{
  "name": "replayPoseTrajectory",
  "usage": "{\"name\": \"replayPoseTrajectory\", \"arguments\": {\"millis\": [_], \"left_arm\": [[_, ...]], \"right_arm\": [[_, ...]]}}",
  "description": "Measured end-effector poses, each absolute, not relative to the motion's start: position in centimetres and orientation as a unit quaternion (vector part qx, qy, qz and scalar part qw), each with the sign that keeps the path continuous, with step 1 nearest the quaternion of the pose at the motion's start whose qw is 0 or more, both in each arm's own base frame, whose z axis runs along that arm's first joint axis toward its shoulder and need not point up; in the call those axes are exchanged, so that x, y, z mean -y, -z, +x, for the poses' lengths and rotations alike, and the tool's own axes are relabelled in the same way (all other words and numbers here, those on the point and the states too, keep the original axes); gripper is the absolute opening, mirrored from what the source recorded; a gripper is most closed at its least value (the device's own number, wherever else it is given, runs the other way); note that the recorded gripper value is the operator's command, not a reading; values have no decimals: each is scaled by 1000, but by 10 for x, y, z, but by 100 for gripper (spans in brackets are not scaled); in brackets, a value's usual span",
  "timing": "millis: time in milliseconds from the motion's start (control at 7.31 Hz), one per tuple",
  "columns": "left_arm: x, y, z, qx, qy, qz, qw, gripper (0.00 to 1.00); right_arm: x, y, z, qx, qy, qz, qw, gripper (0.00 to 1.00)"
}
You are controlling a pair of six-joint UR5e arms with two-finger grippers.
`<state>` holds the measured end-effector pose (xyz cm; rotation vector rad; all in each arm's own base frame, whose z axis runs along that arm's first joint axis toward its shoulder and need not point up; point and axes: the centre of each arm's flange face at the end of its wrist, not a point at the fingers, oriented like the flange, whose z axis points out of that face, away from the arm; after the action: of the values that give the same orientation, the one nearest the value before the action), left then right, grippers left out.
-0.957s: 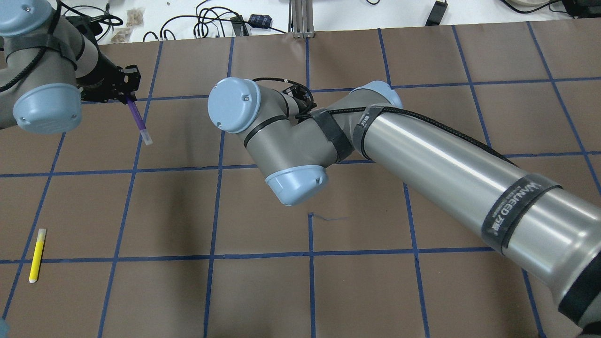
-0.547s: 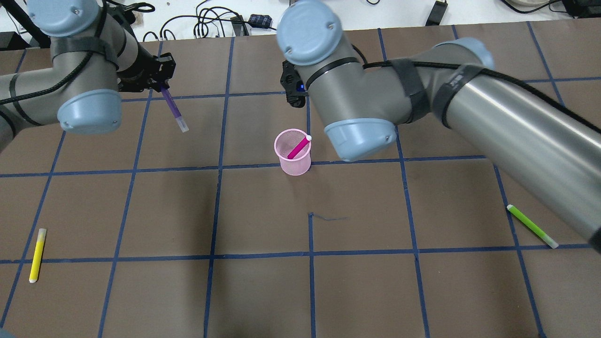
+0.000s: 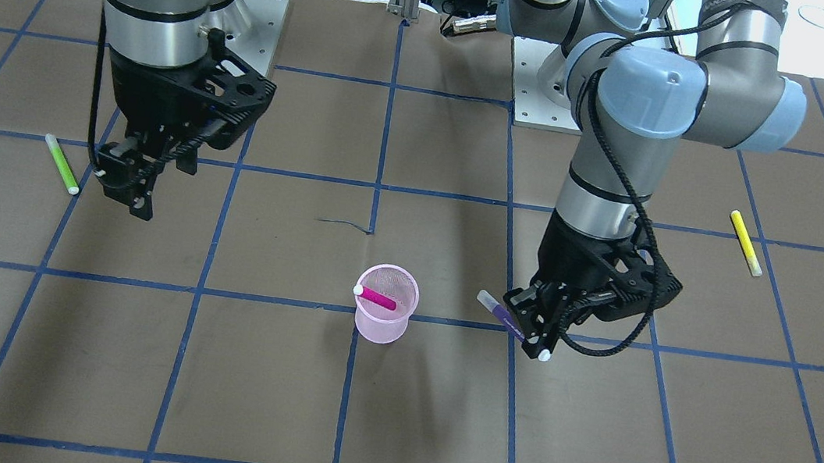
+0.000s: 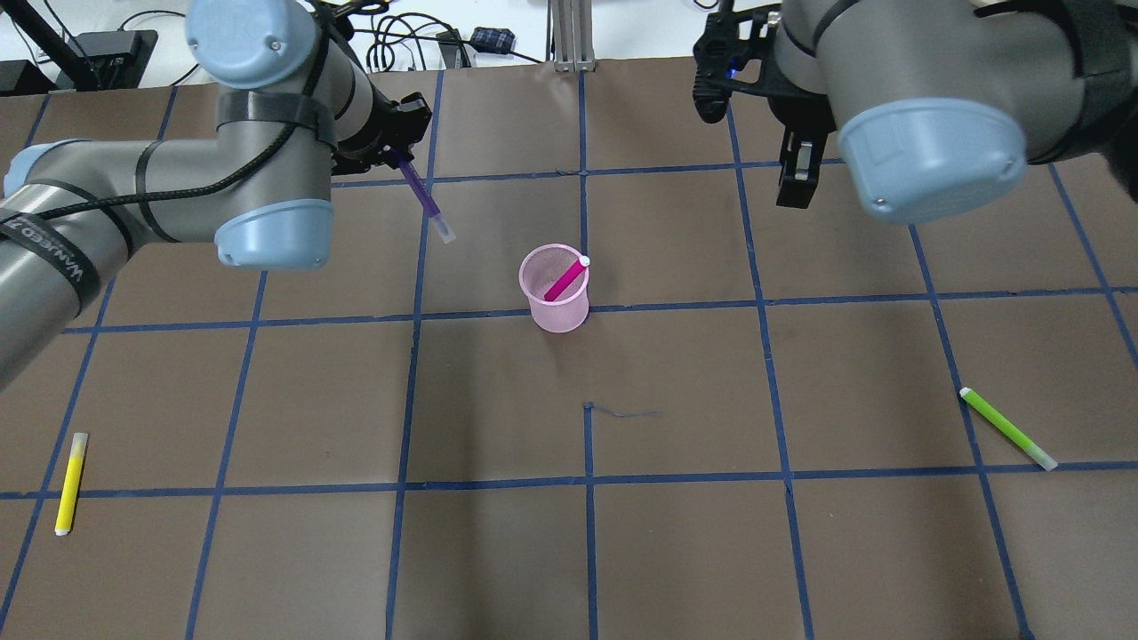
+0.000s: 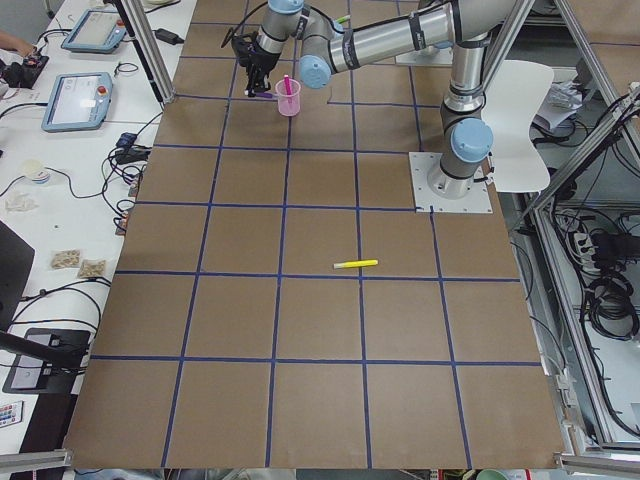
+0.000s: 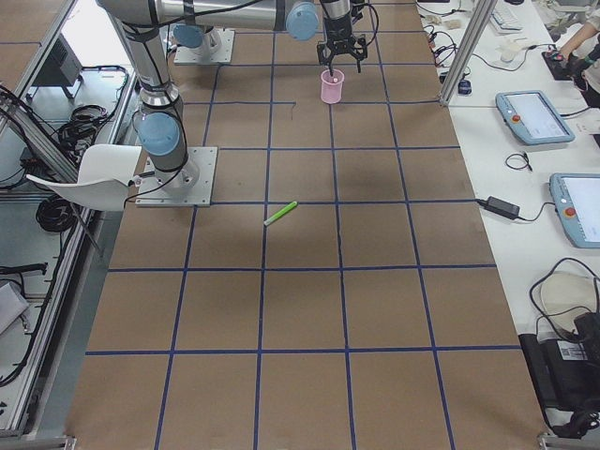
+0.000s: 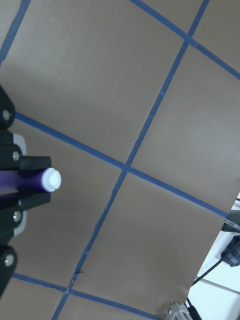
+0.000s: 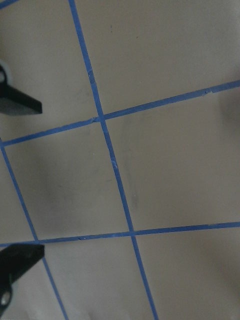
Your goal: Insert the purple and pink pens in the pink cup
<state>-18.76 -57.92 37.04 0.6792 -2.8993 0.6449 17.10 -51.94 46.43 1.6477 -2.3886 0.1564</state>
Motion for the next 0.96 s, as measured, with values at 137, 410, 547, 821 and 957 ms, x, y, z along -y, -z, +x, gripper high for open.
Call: {"name": "replayPoseTrajectory", "arguments": {"millis": [137,410,547,821,957], "left_arm": [[569,-367,-218,951,-223,210,30,0],[556,-356,-262,947,-243,208,19,0],[554,-349,-272,945,-249,211,23,0],[552,-336,-289,942,-261,209,34,0],[550,-329,-298,941,-263,210,37,0]], "right_arm": [[515,-468,164,860,-63,497,97,100],[508,-472,163,941,-83,322,66,100],[505,-474,165,968,-84,229,50,100],[498,-474,166,993,-66,92,33,100],[493,-474,165,998,-51,35,29,100]]}}
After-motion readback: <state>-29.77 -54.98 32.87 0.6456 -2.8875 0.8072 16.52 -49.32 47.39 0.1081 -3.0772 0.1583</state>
